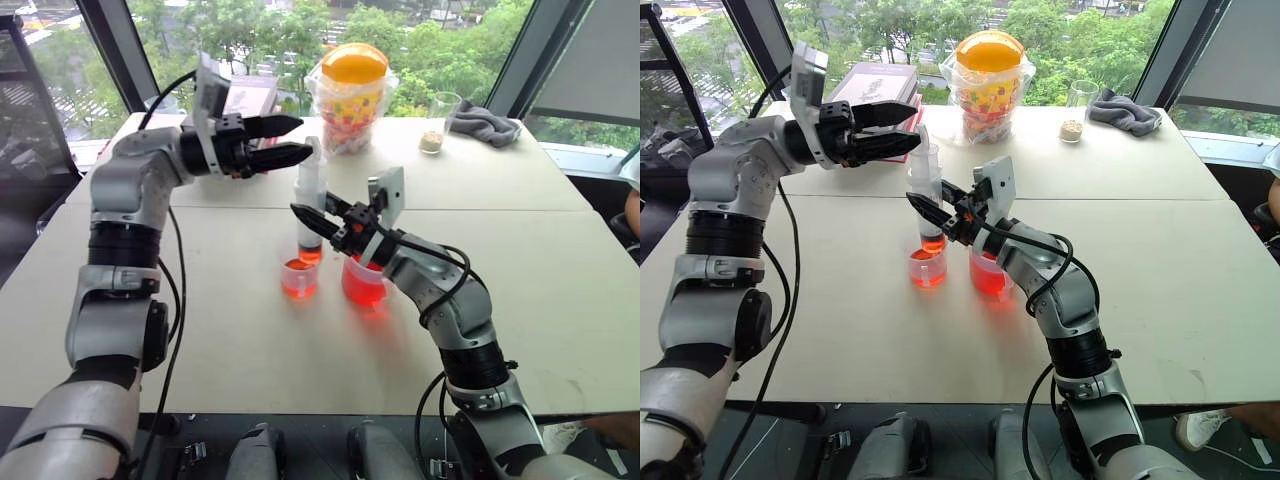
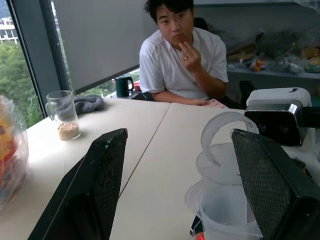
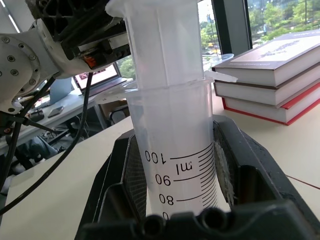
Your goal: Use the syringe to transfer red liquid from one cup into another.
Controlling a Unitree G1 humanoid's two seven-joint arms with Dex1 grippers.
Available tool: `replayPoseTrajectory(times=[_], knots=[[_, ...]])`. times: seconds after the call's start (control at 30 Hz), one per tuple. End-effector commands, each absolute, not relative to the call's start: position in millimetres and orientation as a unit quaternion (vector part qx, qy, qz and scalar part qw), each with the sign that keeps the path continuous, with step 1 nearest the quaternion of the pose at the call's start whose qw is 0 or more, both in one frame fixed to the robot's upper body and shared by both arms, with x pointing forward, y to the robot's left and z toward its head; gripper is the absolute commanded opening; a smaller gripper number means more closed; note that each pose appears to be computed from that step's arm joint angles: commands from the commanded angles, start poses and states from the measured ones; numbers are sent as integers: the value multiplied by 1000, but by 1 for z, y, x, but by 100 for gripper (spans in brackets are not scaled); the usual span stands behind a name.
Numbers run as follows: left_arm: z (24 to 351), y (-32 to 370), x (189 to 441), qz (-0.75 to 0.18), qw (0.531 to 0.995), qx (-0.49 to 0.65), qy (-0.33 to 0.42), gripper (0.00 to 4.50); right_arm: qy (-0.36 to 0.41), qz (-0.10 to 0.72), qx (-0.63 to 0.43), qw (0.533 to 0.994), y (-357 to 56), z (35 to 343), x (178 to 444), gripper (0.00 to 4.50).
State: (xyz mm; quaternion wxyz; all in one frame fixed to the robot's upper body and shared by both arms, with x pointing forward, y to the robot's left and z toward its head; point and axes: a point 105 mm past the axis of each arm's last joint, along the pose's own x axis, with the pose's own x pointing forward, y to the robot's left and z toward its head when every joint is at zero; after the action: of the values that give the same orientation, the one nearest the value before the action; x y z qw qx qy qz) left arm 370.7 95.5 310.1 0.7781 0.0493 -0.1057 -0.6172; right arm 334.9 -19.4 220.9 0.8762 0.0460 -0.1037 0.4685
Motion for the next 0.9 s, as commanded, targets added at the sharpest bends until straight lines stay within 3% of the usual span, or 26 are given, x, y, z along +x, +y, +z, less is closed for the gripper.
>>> replayPoseTrajectory(times=[0.03, 0.13, 0.9], knots=[[317, 89, 368, -628, 767, 62, -115, 150, -147, 487, 40, 860, -12, 242, 323, 155], [317, 88, 366, -636, 761, 61, -113, 3, -146, 487, 39, 860, -13, 242, 323, 155], [282, 87, 349, -667, 736, 105, -53, 3, -186, 484, 67, 852, -12, 280, 325, 155]])
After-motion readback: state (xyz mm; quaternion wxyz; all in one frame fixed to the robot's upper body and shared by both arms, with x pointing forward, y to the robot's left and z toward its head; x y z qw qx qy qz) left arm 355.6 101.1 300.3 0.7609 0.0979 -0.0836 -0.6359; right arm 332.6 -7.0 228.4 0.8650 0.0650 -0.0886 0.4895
